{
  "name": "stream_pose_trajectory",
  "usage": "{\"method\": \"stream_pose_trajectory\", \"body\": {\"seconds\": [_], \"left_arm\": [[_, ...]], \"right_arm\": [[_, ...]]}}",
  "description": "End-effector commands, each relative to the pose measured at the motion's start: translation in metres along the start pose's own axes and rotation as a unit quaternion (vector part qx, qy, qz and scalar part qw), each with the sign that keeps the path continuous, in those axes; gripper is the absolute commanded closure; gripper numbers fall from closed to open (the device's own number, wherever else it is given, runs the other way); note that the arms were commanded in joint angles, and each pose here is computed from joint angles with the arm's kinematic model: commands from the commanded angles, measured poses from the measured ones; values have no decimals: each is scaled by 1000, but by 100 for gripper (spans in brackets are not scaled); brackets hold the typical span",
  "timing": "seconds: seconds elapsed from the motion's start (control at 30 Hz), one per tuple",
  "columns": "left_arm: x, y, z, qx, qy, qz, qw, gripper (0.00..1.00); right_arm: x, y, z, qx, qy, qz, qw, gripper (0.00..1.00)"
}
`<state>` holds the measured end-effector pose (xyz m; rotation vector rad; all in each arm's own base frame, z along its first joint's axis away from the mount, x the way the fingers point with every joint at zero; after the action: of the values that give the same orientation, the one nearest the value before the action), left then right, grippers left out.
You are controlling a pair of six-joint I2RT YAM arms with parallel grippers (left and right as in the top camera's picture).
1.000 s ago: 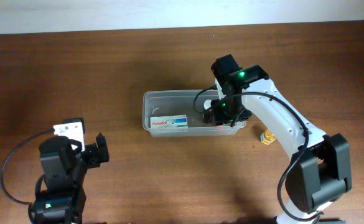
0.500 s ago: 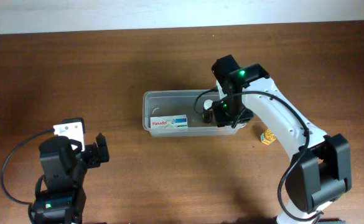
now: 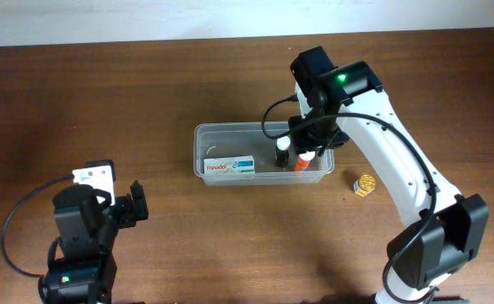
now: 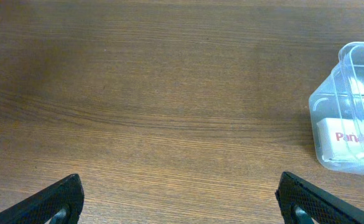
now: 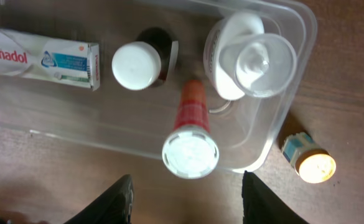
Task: Pack container
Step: 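Open the right gripper and lift it out of the container, then move the right gripper down over the amber jar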
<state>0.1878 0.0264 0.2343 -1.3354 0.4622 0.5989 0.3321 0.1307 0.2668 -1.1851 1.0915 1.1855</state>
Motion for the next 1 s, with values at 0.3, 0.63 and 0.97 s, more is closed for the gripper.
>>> {"method": "stream_pose_trajectory", "body": {"seconds": [0.3,0.63,0.97], "left_arm": [[0,0,0,10,-3,0,1000,1],[0,0,0,10,-3,0,1000,1],[0,0,0,10,-3,0,1000,1]], "right_arm": [[-12,-12,-77,113,13,17,993,51],[1,-10,-131,189,25,38,981,39],[56,-4,-142,197,40,48,978,28]]}}
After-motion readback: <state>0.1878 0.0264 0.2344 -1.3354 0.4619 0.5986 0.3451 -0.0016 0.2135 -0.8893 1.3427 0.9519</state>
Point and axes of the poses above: each gripper's point midway between its finger pads, its own x axis out along the fingers, its own z axis along the line the jaws close on, y = z × x, the point moved 10 cm from there along -x, back along the fingers, and after that the axes turned 9 degrees about x, right-handed, at the moved point
